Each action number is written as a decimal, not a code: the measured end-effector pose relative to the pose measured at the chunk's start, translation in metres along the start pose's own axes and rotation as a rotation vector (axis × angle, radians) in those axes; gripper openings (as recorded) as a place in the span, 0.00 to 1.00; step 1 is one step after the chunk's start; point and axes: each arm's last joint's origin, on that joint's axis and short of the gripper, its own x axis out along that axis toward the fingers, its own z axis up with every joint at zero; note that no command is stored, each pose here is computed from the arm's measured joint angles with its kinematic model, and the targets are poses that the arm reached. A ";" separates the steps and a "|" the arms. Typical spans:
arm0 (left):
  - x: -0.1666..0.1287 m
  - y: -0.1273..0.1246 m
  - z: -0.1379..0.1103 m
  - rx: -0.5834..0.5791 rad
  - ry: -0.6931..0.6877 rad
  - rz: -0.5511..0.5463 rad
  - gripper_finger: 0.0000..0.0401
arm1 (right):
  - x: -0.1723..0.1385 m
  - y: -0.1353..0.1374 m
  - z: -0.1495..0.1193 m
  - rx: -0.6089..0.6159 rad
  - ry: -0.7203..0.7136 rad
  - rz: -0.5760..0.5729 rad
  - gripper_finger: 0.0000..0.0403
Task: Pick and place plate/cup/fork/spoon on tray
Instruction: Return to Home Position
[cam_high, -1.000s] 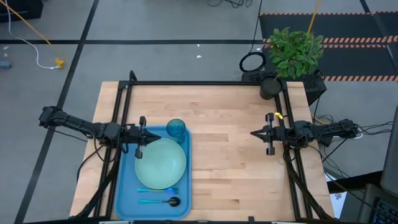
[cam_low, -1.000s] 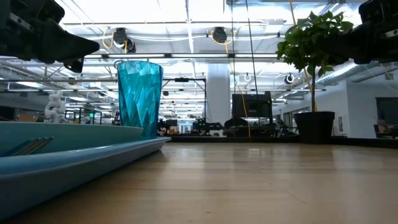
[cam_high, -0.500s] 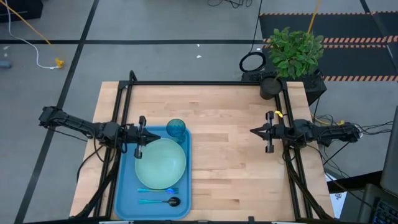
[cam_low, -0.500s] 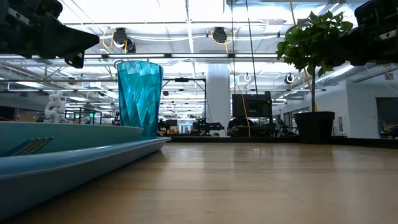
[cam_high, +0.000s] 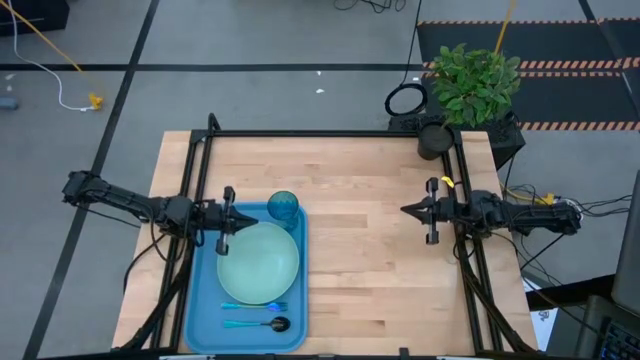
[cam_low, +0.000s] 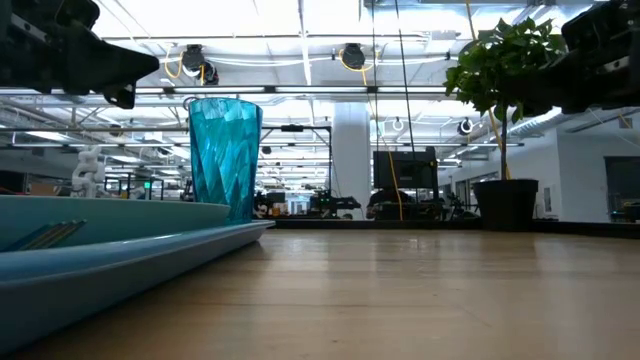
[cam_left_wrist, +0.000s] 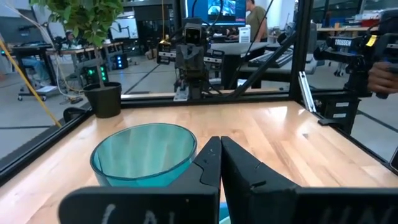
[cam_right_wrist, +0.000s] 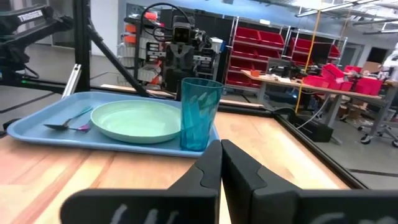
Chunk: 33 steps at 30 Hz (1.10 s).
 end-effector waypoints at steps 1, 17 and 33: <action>0.000 0.000 0.000 0.005 0.002 -0.001 0.01 | 0.000 0.000 0.000 0.001 0.002 0.001 0.00; -0.001 -0.003 -0.014 0.049 0.065 -0.105 0.01 | 0.000 0.000 0.000 -0.006 0.001 -0.001 0.00; -0.009 0.008 -0.007 0.064 -0.060 -0.142 0.00 | 0.000 0.000 0.000 -0.008 0.001 -0.003 0.00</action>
